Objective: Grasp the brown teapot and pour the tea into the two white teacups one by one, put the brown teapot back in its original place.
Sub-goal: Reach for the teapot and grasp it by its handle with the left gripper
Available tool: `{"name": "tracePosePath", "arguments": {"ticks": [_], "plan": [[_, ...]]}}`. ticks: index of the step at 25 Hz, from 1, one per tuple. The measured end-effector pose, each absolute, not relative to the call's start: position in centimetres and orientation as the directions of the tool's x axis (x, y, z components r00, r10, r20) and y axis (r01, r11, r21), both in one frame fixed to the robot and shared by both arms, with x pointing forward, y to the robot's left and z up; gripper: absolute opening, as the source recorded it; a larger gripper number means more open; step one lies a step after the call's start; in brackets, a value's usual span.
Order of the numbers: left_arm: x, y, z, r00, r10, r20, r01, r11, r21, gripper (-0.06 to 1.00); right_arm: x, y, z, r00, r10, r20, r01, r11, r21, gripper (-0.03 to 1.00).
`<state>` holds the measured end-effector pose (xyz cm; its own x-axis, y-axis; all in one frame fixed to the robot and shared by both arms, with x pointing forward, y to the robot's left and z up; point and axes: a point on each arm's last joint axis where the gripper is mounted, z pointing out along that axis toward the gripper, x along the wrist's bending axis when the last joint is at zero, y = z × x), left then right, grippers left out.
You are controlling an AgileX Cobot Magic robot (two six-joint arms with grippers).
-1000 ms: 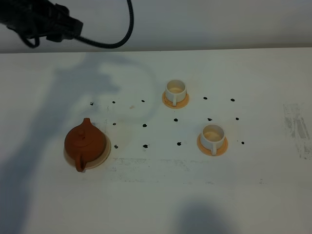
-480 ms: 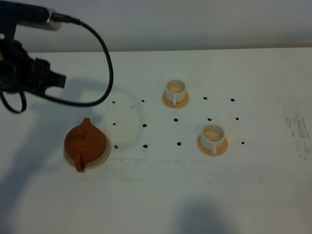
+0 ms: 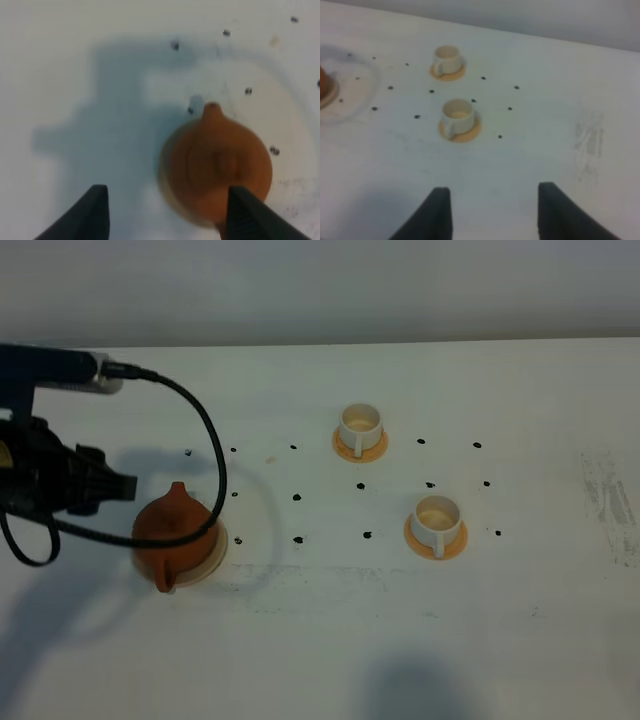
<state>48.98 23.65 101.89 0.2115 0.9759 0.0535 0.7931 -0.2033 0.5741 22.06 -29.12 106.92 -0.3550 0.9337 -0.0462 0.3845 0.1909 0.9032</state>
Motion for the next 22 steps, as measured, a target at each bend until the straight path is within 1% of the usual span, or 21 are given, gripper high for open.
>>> {"name": "tracePosePath", "arguments": {"ticks": [3, 17, 19, 22], "plan": [[48.76, 23.67, 101.29, 0.193, 0.981, 0.034, 0.797, -0.177, 0.577, 0.50, 22.62, -29.21, 105.54, -0.341, 0.938, -0.052, 0.439, 0.208, 0.874, 0.39], [48.85, 23.62, 101.33, 0.179, 0.984, 0.020, 0.792, -0.157, 0.590, 0.50, 22.73, -29.41, 105.49, -0.292, 0.956, -0.026, 0.456, 0.163, 0.875, 0.24], [48.84, 23.62, 101.33, 0.179, 0.984, 0.020, 0.793, -0.157, 0.589, 0.50, 22.74, -29.32, 105.49, -0.260, 0.965, -0.021, 0.462, 0.143, 0.875, 0.23], [48.79, 23.65, 101.29, 0.178, 0.984, 0.022, 0.797, -0.157, 0.583, 0.50, 22.83, -29.15, 105.46, -0.155, 0.988, -0.014, 0.476, 0.087, 0.875, 0.22]]}}
